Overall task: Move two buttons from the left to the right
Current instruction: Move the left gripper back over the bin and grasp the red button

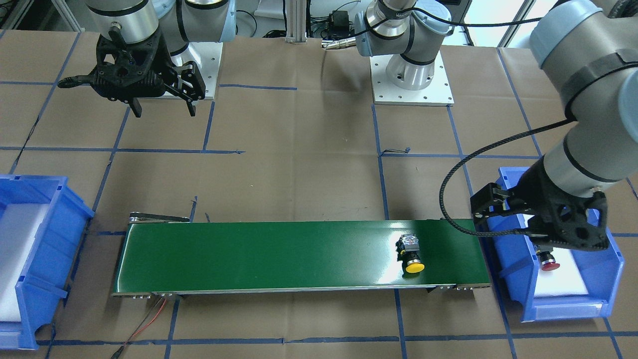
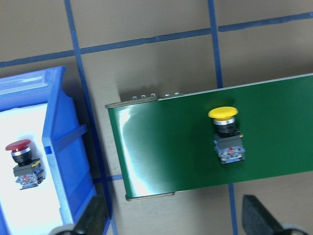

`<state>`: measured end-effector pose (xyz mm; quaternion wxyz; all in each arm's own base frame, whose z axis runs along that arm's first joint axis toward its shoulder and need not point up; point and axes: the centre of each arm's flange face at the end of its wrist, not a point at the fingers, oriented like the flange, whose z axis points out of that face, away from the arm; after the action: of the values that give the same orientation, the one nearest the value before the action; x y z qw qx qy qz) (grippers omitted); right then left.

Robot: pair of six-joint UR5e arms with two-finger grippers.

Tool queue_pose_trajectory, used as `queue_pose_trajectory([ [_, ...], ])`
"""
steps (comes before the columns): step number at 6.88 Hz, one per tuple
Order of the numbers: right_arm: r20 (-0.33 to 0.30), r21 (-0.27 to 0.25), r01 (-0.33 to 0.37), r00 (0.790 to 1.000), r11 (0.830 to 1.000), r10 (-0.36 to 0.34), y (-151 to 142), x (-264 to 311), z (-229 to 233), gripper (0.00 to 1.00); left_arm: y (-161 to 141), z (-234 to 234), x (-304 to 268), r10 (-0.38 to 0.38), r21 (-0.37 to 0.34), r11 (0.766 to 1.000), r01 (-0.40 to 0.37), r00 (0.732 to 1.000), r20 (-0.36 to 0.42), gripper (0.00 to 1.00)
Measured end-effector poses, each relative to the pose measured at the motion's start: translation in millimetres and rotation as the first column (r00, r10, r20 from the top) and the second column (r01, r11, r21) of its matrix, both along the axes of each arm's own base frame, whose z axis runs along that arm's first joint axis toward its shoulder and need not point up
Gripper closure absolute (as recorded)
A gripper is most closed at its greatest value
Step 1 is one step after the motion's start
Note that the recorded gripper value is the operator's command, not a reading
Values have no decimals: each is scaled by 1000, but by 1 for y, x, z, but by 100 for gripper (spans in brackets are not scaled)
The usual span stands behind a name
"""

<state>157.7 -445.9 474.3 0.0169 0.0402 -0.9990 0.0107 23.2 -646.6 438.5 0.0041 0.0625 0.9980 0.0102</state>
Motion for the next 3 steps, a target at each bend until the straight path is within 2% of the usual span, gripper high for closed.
queue_pose_trajectory([
  [3,2,-1,1,1000,1000,-1,0,0,0,0,15,-7,120,13,11,1000,-13,1000,-10,1],
])
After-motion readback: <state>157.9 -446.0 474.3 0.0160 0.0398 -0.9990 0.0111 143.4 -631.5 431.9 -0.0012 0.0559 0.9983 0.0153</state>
